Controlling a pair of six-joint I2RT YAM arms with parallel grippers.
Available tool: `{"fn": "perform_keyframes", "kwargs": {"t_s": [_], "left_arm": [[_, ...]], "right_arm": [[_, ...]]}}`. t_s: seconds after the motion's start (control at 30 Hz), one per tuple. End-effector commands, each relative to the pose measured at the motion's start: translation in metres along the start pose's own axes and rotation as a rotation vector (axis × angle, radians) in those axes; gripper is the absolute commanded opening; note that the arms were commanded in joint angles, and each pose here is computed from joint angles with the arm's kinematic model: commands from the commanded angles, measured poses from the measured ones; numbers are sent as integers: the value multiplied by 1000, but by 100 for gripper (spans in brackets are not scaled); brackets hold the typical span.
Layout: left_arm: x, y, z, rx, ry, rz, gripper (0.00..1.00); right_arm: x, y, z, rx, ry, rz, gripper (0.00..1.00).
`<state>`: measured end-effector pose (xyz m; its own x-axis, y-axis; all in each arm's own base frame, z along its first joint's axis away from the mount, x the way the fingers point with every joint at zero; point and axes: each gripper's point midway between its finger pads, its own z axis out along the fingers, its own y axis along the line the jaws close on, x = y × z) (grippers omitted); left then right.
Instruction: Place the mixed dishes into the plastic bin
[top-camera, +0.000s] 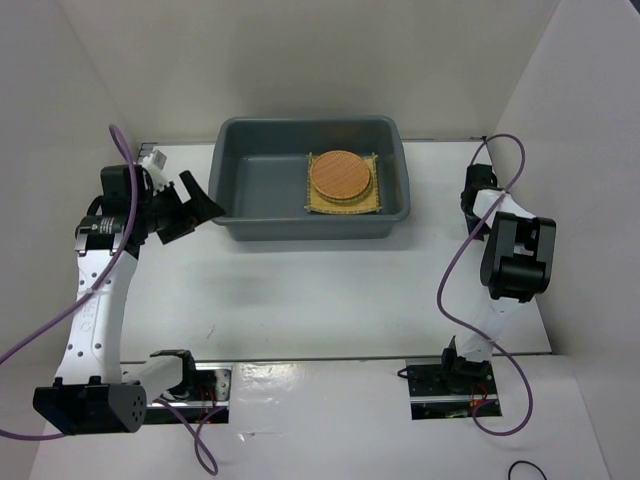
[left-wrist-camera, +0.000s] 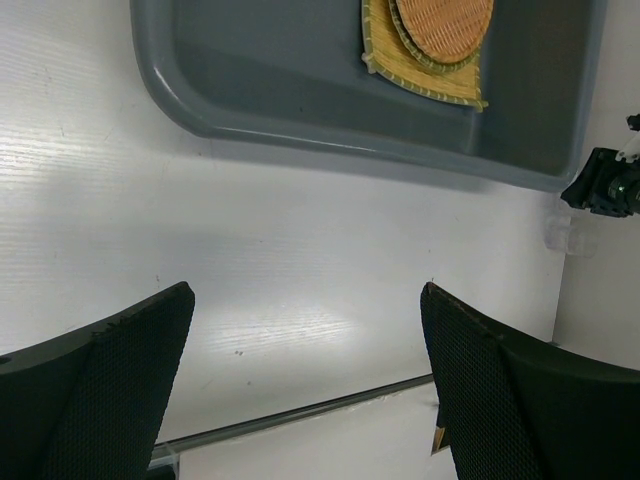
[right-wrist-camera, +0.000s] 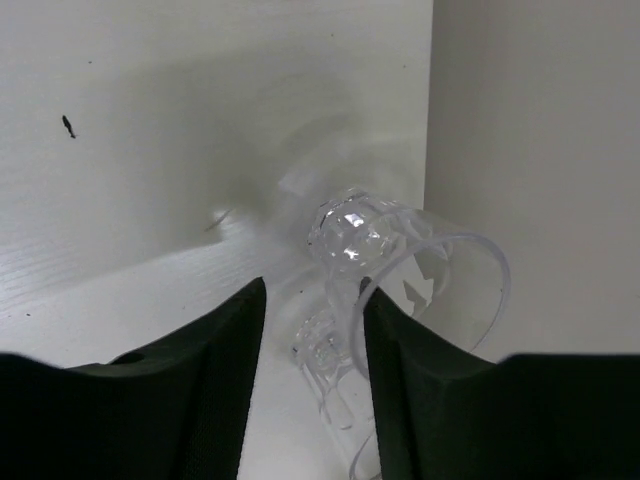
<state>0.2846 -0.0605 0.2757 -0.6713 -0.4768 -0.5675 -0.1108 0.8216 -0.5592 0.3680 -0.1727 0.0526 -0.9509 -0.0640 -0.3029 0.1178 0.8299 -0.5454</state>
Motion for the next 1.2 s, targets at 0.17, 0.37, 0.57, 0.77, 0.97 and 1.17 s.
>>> {"fn": "perform_keyframes", "kwargs": {"t_s": [0.17,0.37,0.57,0.77,0.97,1.17], "left_arm": [[-3,-3,-10,25,-26,29,100],[0,-1,-16,25,-42,29,100],[6,1,-16,31,-52,15,100],[12,4,-26,14,-55,7,100],[30,7,-46,-20,-61,-27,100],[60,12,-53,-7,-42,-120,100]], "right_arm": [[-19,-9,1,8,-51,66,4],[-102,-50,-101,-13,-315,177,0],[-209,18,-303,-238,-836,-73,0],[-242,152,-391,-539,-1011,-383,0],[-264,291,-400,-657,-1037,-541,0],[-257,380,-368,-703,-1047,-653,0]]}}
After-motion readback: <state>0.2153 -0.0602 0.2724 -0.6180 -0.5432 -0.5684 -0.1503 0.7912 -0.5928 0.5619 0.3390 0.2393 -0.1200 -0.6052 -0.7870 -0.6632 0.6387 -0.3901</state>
